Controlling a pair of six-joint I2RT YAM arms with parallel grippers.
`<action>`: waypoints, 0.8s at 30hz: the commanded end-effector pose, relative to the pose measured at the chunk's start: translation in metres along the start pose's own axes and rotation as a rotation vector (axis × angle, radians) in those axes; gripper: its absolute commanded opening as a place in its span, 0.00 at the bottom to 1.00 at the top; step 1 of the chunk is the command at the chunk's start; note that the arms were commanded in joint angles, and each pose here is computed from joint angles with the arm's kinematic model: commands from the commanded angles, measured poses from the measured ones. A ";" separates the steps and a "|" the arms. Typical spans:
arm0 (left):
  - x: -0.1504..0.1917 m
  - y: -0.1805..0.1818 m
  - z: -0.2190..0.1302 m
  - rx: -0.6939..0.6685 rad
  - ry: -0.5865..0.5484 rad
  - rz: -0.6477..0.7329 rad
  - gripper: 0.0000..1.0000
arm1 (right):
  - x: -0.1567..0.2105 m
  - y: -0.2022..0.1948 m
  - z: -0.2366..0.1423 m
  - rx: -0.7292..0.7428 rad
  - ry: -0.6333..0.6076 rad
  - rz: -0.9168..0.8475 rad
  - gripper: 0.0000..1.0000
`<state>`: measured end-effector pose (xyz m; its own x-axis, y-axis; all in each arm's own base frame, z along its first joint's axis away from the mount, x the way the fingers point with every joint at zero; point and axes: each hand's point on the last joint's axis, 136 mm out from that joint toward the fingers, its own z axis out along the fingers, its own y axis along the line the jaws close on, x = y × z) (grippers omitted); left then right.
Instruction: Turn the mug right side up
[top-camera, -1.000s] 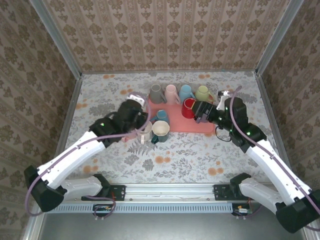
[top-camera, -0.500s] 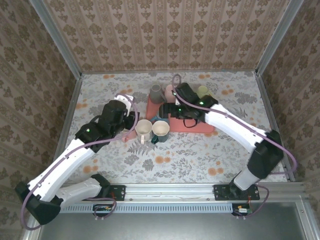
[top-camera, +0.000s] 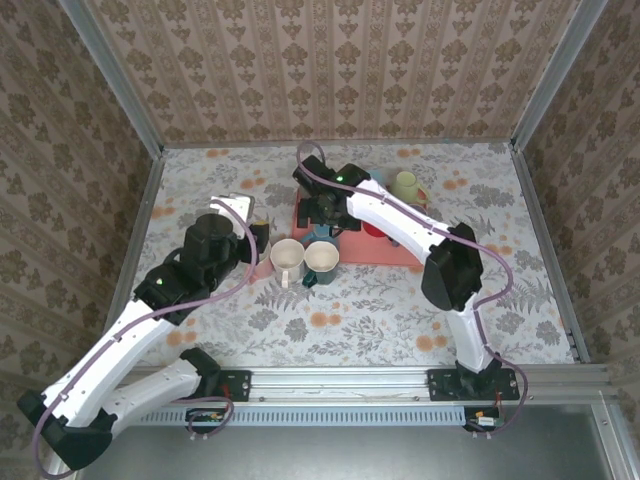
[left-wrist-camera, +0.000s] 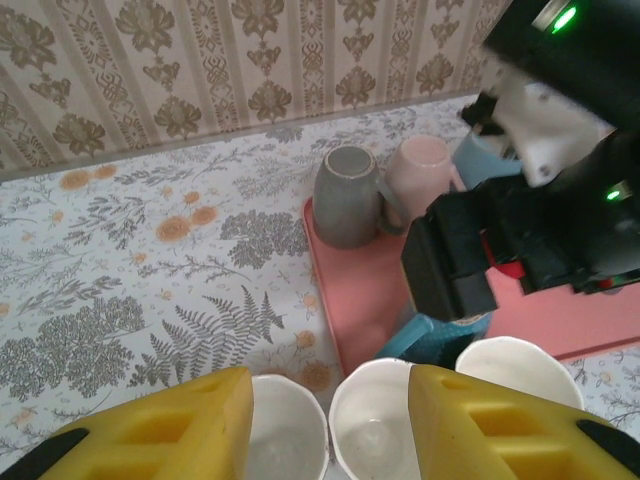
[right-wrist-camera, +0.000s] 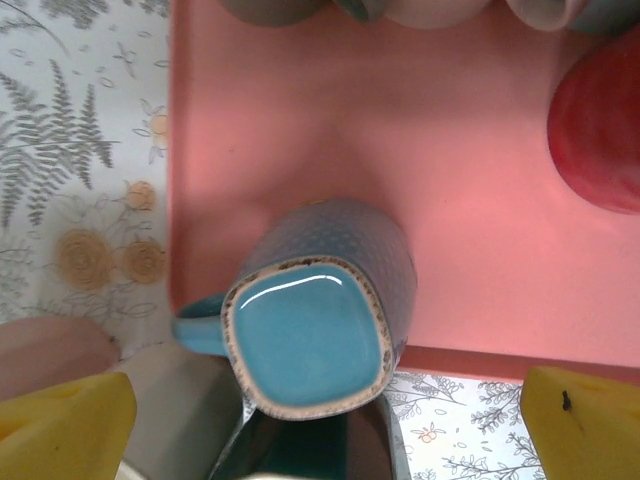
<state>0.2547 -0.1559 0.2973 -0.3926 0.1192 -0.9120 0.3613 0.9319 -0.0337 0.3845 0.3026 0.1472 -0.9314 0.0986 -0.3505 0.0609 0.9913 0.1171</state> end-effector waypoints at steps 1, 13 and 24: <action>-0.004 -0.003 -0.003 0.019 -0.031 0.007 0.45 | 0.007 -0.009 0.010 0.078 0.045 0.026 1.00; -0.005 -0.004 -0.005 0.031 -0.047 0.006 0.45 | 0.011 0.000 0.060 0.066 0.105 0.058 0.94; -0.002 -0.003 -0.002 0.020 -0.040 0.016 0.45 | 0.005 -0.006 0.061 0.062 0.083 0.066 0.64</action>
<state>0.2527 -0.1558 0.2999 -0.3711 0.1103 -0.9220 0.3702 0.9282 -0.0380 0.4023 0.3061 0.0864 -0.9517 0.1562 -0.2642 0.1399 0.9870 0.0794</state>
